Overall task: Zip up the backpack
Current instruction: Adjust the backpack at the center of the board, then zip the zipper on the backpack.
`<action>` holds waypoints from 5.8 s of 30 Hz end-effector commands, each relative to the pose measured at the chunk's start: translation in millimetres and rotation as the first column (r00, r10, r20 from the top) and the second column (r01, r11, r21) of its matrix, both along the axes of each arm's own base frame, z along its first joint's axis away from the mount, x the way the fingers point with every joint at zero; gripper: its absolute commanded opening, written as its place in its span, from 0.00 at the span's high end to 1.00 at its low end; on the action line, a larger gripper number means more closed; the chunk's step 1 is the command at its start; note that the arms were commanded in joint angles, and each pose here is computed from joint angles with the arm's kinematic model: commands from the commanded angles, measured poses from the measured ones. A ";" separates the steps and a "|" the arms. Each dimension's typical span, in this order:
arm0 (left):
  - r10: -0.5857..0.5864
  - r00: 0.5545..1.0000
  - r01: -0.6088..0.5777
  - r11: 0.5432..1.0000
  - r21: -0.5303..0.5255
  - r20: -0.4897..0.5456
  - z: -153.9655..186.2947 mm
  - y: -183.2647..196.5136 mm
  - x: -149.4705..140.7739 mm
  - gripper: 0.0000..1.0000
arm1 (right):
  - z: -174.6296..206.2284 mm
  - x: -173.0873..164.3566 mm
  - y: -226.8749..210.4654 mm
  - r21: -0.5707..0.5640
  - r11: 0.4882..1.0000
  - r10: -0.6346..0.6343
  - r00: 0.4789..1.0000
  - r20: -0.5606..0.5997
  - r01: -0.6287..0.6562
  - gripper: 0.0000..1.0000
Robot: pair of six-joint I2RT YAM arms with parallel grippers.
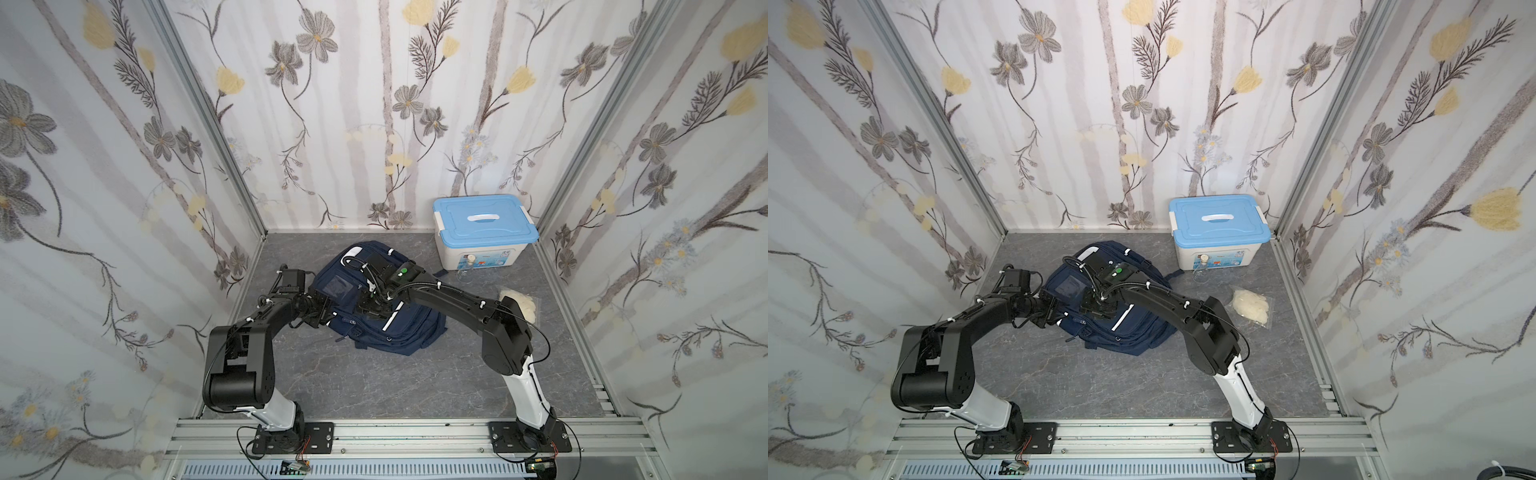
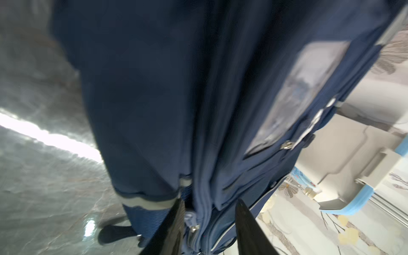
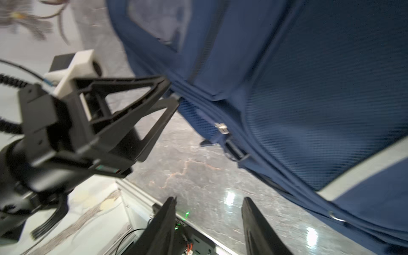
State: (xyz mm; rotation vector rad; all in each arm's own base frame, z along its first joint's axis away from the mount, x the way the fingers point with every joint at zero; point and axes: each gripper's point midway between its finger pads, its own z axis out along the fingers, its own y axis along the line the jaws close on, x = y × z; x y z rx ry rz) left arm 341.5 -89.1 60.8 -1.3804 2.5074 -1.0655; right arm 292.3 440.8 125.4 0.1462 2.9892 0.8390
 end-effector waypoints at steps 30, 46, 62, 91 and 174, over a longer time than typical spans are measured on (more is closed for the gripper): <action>-0.048 0.996 0.053 0.997 -0.059 0.074 8.3 -59.4 -22.2 0.72 | -2.2 -2.7 -64.2 -0.154 0.988 -0.013 0.997 0.074 0.024 0.49; -0.134 0.990 0.133 0.991 0.018 0.050 -15.4 -56.3 -26.0 0.71 | 2.3 -51.4 -53.3 -0.145 0.982 0.126 0.992 0.033 -0.120 0.49; -0.073 0.994 0.078 0.995 -0.056 0.085 -28.9 -52.0 4.6 1.00 | -8.4 -0.4 -11.2 -0.657 0.488 0.873 0.306 0.380 -0.575 0.55; -0.062 0.993 0.077 0.987 -0.139 0.105 -9.4 -57.7 10.6 1.00 | -72.3 26.5 20.2 -0.617 0.412 0.903 0.206 0.378 -0.671 0.63; -0.078 0.995 0.081 0.995 -0.061 0.056 -39.2 7.0 32.6 0.88 | -54.0 83.0 4.9 -0.572 0.613 0.789 0.399 0.466 -0.544 0.49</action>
